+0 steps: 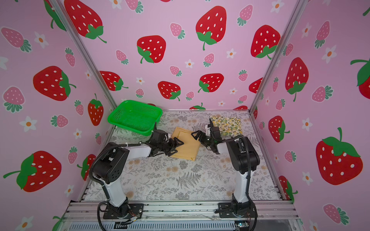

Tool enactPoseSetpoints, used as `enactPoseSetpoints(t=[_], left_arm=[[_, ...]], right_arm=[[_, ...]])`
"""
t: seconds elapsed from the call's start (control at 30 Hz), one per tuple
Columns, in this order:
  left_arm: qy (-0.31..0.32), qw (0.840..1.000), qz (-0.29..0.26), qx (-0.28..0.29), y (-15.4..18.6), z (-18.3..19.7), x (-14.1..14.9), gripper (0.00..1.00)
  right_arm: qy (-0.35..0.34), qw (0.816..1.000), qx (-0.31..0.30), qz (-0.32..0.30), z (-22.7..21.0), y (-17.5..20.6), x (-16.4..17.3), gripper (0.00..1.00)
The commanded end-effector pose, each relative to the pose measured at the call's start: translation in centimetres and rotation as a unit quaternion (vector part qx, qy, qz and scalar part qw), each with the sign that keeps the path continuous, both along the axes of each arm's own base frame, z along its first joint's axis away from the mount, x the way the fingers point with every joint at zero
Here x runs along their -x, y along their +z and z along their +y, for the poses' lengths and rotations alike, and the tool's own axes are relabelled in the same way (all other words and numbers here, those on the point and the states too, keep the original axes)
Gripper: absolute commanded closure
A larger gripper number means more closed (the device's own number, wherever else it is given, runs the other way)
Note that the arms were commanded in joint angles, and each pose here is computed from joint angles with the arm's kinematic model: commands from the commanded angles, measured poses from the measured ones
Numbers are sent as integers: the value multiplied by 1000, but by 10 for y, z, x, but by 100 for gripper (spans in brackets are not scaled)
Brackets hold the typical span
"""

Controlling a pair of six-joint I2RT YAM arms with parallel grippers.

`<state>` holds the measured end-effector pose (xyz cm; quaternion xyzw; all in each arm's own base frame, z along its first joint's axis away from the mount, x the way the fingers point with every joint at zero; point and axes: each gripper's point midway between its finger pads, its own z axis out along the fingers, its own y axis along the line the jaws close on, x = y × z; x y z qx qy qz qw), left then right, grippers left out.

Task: Fold and stack skirts
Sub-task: Rotate the skirt at the center of the table.

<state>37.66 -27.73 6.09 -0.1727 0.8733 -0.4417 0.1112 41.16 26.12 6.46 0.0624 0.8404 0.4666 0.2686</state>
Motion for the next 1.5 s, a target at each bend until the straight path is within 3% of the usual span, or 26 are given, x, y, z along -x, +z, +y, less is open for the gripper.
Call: enactPoseSetpoints(t=[0.0,0.43,0.63,0.83,0.97,1.07,1.3,1.47], left_arm=[[1,998,50,-47,-31,16,2,12],[-24,996,50,-74,-25,10,-38,13],[-45,997,24,-50,-3,-6,-58,13],[-67,997,-26,-21,58,-13,-62,13],[-65,997,-50,-1,96,-9,-47,11],[-65,996,-52,13,106,-6,-31,11],[-61,998,-26,11,75,10,10,11],[-55,998,2,-6,38,22,25,11]], right_arm=[[-29,1000,2,11,-9,-6,18,0],[-14,1000,-22,13,30,-14,123,0],[26,1000,-7,-16,68,-2,155,0],[31,992,50,-110,73,51,141,0],[27,983,78,-166,66,93,122,0],[19,980,90,-177,55,104,107,0],[-3,982,110,-156,23,91,80,0],[-8,977,169,-131,9,68,73,0]])
